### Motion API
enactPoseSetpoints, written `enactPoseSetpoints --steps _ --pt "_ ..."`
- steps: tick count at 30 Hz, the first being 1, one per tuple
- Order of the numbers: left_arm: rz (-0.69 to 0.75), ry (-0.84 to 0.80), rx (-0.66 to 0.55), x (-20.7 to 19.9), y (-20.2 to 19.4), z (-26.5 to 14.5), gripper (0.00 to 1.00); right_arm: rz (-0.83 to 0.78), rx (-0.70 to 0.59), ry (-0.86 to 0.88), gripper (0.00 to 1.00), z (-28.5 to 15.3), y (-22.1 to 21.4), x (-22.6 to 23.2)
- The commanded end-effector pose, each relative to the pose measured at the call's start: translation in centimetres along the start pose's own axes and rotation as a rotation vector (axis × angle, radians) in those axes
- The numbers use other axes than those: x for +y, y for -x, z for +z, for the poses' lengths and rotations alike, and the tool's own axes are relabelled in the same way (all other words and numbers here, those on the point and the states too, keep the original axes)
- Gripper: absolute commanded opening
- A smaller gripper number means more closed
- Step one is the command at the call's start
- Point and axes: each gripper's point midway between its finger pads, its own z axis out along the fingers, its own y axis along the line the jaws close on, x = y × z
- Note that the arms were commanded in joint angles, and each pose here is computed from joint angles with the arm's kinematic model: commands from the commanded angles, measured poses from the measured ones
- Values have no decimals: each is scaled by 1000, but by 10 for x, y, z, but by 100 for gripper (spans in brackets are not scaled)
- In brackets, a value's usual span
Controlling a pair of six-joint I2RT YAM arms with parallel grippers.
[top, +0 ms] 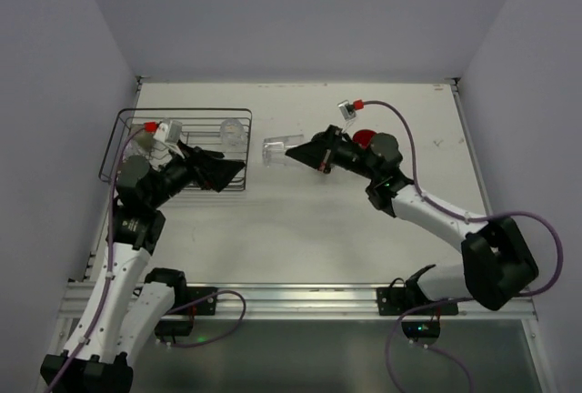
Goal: Unload the cups from the dish rack
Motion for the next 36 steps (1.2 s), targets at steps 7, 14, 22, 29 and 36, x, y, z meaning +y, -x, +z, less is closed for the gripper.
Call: enactPoseSetpoints --steps 7,14,22,29,36 --pt "145 193 109 36 -35 -20 100 -301 -217 -1104 0 -195 105 -114" --pt "199 144 165 16 -55 -17 100 -371 -121 -1596 0 -286 167 -136" --pt "225 163 149 8 -58 -25 100 -240 159 -1630 0 -285 150 -231" --pt "222 195 152 13 -58 -25 100 -159 263 -1624 0 -284 134 -287" --pt "223 304 132 31 -49 -23 100 -135 250 -1635 26 -286 129 -289"
